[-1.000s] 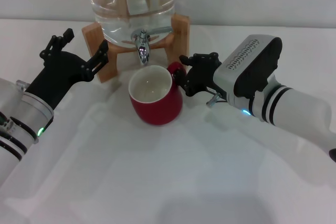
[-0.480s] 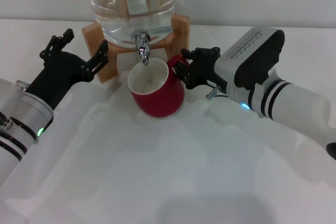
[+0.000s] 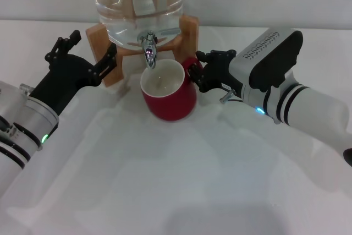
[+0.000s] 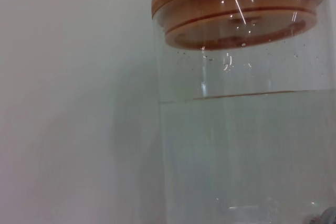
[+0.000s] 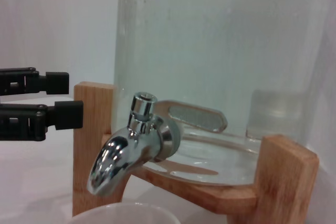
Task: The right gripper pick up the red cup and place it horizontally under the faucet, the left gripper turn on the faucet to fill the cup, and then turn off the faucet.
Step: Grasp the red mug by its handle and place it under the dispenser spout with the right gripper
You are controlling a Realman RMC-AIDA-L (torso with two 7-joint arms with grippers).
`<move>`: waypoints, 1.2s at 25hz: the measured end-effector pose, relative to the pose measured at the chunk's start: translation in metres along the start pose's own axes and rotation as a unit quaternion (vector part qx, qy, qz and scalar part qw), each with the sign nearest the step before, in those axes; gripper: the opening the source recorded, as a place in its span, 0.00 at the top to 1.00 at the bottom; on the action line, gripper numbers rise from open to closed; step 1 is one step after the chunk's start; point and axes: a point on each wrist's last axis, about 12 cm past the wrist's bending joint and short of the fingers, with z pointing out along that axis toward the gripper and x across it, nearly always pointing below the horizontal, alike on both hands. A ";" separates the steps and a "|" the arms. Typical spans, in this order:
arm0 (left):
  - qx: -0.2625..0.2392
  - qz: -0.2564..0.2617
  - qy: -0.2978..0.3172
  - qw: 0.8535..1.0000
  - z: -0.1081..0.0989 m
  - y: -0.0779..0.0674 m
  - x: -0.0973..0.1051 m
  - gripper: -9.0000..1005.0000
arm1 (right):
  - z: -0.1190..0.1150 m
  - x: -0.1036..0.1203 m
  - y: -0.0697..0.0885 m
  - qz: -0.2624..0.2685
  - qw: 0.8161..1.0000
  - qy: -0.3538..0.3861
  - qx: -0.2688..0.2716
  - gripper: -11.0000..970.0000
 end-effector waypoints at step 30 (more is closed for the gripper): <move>0.006 0.000 0.000 1.000 0.001 -0.002 0.000 0.13 | 0.000 0.001 0.005 -0.015 1.000 0.004 -0.013 0.66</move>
